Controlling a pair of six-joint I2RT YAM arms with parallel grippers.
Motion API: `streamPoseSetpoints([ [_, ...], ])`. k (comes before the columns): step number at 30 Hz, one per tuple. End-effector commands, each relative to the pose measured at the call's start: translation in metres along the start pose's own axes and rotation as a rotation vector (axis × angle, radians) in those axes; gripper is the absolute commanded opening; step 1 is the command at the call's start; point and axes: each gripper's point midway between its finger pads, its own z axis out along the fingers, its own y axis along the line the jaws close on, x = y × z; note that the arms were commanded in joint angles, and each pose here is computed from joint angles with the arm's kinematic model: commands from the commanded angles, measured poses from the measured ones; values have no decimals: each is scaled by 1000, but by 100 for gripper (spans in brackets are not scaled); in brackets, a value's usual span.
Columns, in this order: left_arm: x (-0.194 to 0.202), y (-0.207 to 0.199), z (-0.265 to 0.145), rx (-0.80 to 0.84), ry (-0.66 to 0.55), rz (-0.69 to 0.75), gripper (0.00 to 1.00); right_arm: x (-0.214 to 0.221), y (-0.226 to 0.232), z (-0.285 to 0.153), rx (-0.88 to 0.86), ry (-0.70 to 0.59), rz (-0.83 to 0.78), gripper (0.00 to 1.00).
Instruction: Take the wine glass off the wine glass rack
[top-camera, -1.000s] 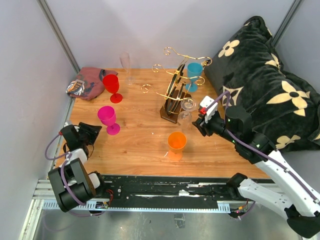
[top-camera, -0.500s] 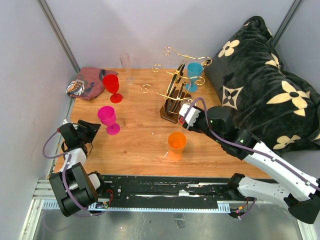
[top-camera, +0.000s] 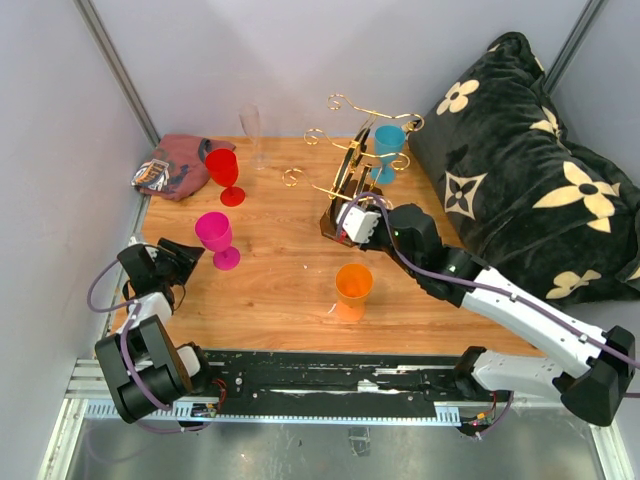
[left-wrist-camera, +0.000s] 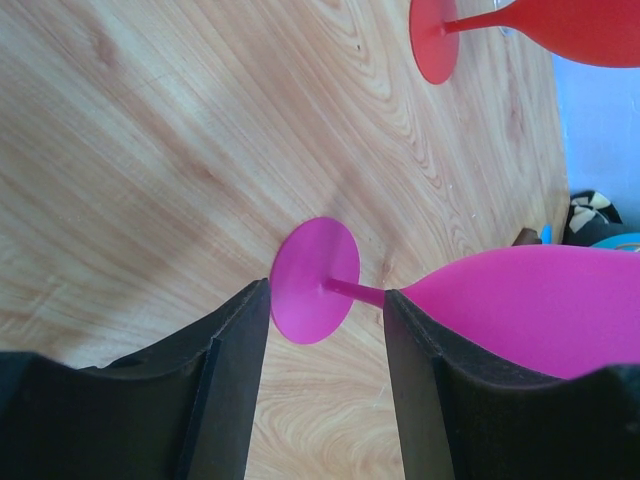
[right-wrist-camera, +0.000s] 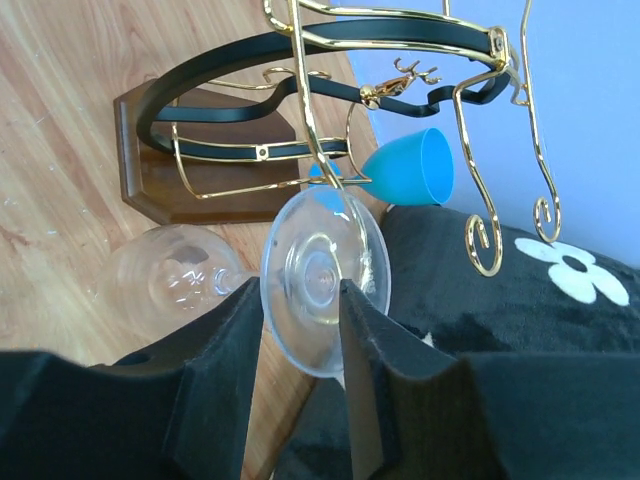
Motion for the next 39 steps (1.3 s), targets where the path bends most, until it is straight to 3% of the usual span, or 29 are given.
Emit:
streamPoseSetpoints([
  [1, -10, -13, 1, 56, -16, 34, 54, -15, -22, 1, 81, -17, -17, 31],
  [7, -12, -16, 1, 65, -12, 39, 54, -18, -29, -3, 94, -11, 13, 13],
  [14, -10, -17, 0, 71, -7, 38, 54, -17, -37, -5, 125, 3, 18, 1],
  [18, -9, -17, 0, 71, -4, 44, 54, -5, -53, -7, 233, 74, -11, 1],
  [26, -7, -16, 1, 76, 6, 40, 53, 1, -77, -29, 350, 85, -33, 1],
  [39, -6, -16, 1, 77, 13, 44, 53, -4, -71, -40, 260, 61, 14, 1],
])
